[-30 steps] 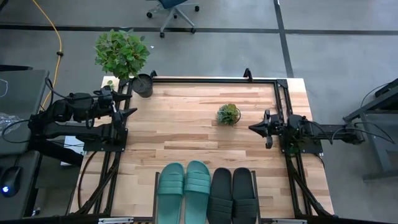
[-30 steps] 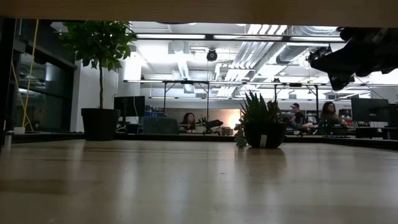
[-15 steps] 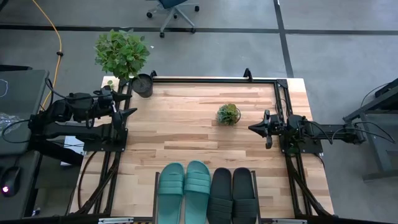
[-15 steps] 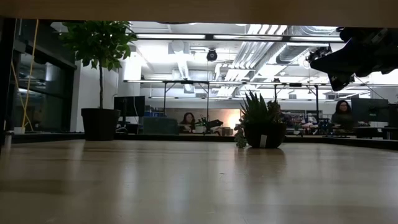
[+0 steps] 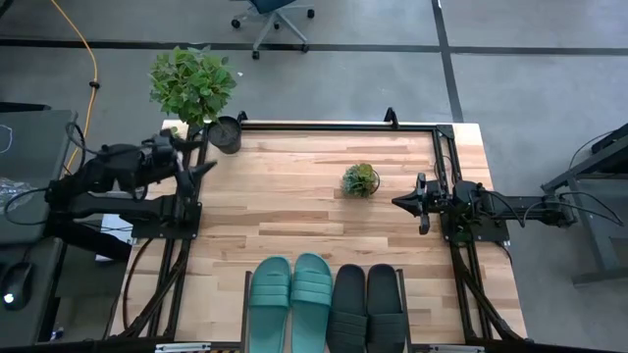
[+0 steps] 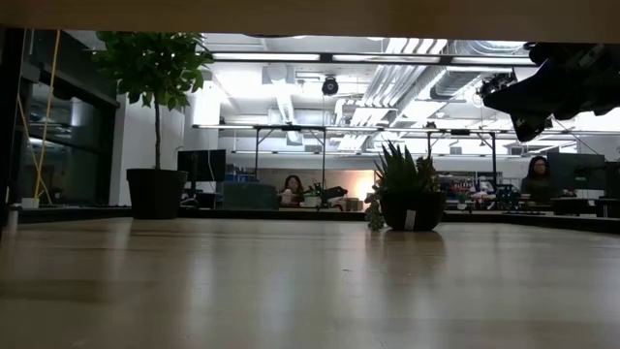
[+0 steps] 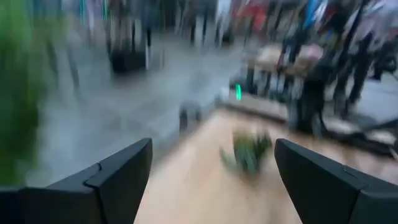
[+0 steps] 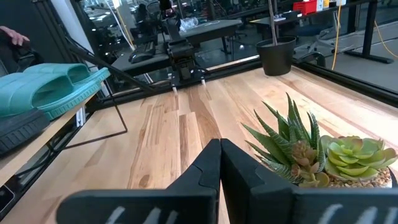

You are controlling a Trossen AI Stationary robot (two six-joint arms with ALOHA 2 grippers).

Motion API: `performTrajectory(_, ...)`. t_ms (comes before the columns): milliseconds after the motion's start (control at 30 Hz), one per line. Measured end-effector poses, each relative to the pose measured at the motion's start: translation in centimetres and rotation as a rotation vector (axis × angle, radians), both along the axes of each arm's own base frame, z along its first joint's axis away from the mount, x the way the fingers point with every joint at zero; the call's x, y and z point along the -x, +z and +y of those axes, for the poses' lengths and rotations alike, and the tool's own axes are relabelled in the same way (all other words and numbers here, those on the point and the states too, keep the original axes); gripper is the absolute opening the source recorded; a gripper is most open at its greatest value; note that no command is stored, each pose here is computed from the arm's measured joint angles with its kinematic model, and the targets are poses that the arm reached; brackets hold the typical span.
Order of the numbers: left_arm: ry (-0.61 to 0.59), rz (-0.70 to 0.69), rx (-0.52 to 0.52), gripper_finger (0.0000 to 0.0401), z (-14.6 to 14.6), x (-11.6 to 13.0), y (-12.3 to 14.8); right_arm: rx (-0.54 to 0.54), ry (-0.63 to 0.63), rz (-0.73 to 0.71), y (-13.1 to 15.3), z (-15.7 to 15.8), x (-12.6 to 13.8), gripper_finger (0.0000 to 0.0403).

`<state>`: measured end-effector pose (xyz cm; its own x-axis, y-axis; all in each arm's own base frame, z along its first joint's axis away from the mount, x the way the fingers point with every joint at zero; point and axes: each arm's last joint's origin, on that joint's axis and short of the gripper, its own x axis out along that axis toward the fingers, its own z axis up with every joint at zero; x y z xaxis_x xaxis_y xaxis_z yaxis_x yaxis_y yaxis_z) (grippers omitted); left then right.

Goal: Pick and place slides into the shelf
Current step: Return to Home Position

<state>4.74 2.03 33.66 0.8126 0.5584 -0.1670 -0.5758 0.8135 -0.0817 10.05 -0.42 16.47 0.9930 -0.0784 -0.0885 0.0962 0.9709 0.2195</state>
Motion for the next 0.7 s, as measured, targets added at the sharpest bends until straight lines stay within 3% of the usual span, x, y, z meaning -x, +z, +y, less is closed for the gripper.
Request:
performTrajectory(67, -0.074, -0.05, -0.224, 0.0326, 0.0, -1.2, 0.5, 0.0, 0.0, 0.0, 0.0, 0.0, 0.0, 0.0)
performTrajectory(167, -0.288, -0.162, -0.621, 0.0326, -0.7, -2.1, 0.9, 0.0, 0.0, 0.0, 0.0, 0.0, 0.0, 0.0)
performTrajectory(233, -0.383, -0.241, -0.783, 0.0326, -1.2, -2.3, 0.7, 0.0, 0.0, 0.0, 0.0, 0.0, 0.0, 0.0)
performTrajectory(300, -0.422, -0.282, -0.831, 0.0326, -1.4, -2.6, -0.2, 0.0, 0.0, 0.0, 0.0, 0.0, 0.0, 0.0)
performTrajectory(467, -0.439, -0.312, -0.798, 0.0326, -1.3, -3.5, -3.5, 0.0, 0.0, 0.0, 0.0, 0.0, 0.0, 0.0)
performTrajectory(700, -0.459, -0.415, -0.844, 0.0326, -1.5, -3.8, -8.3, 0.0, 0.0, 0.0, 0.0, 0.0, 0.0, 0.0)
